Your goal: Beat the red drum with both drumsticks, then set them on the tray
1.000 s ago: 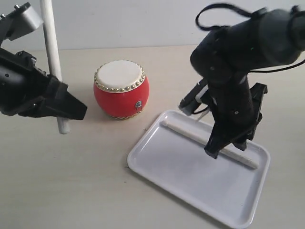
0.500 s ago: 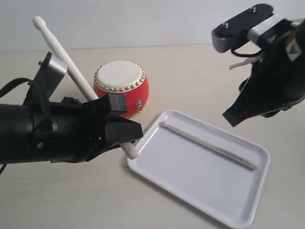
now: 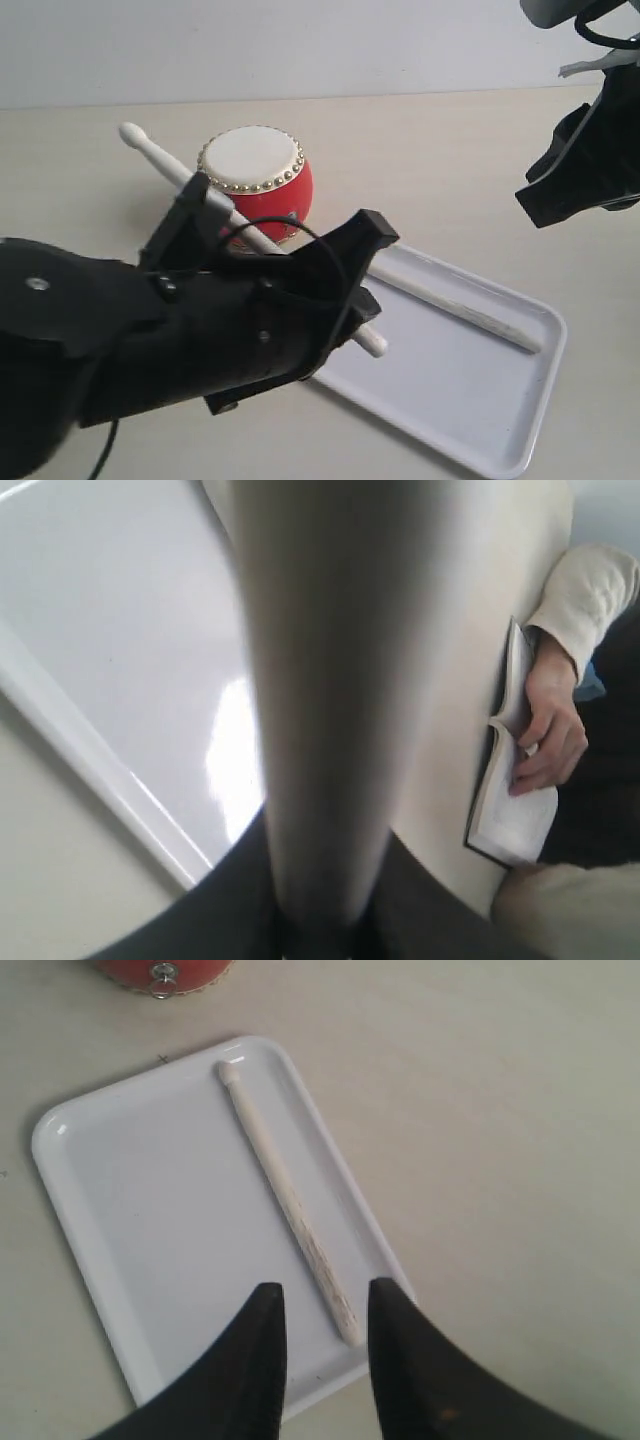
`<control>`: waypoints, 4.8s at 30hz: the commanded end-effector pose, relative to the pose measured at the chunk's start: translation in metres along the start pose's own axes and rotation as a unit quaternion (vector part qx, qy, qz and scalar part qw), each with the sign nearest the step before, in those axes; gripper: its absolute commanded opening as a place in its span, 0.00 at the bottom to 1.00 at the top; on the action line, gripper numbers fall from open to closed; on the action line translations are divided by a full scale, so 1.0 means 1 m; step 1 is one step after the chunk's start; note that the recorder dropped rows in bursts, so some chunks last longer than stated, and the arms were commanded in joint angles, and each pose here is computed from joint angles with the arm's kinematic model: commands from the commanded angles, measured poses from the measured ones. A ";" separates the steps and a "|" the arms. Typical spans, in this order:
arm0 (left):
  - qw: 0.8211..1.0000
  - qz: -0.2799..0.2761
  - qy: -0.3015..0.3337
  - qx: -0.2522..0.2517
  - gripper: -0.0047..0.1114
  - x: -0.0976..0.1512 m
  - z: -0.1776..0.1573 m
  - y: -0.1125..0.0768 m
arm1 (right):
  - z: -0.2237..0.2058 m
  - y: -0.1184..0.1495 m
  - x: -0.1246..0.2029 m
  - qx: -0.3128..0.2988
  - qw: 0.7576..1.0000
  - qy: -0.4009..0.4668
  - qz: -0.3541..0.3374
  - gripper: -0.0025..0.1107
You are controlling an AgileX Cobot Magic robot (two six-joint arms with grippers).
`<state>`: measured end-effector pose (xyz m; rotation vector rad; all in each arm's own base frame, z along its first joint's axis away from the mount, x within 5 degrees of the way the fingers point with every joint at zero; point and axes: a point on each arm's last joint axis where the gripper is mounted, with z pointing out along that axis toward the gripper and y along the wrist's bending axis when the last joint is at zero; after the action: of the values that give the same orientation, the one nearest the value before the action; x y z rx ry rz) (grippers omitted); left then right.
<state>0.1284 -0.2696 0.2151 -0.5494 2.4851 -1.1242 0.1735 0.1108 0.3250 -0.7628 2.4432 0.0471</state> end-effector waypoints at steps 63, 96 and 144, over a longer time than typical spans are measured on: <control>0.986 -0.161 0.015 -0.036 0.47 0.086 0.163 -0.011 | -0.001 0.002 0.004 -0.010 1.000 0.016 0.006 0.28; 0.844 0.482 -0.130 0.196 0.04 0.001 -0.086 -0.035 | -0.109 -0.020 0.160 0.034 0.949 -0.307 0.064 0.02; 0.769 0.516 -0.291 0.240 0.04 -0.045 -0.193 0.099 | -0.093 -0.012 0.187 0.003 0.961 -0.268 0.067 0.02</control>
<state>0.0566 -0.0677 0.2652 0.5338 1.4408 -0.8470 0.0061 -0.0132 0.3070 -0.4933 1.9638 0.2701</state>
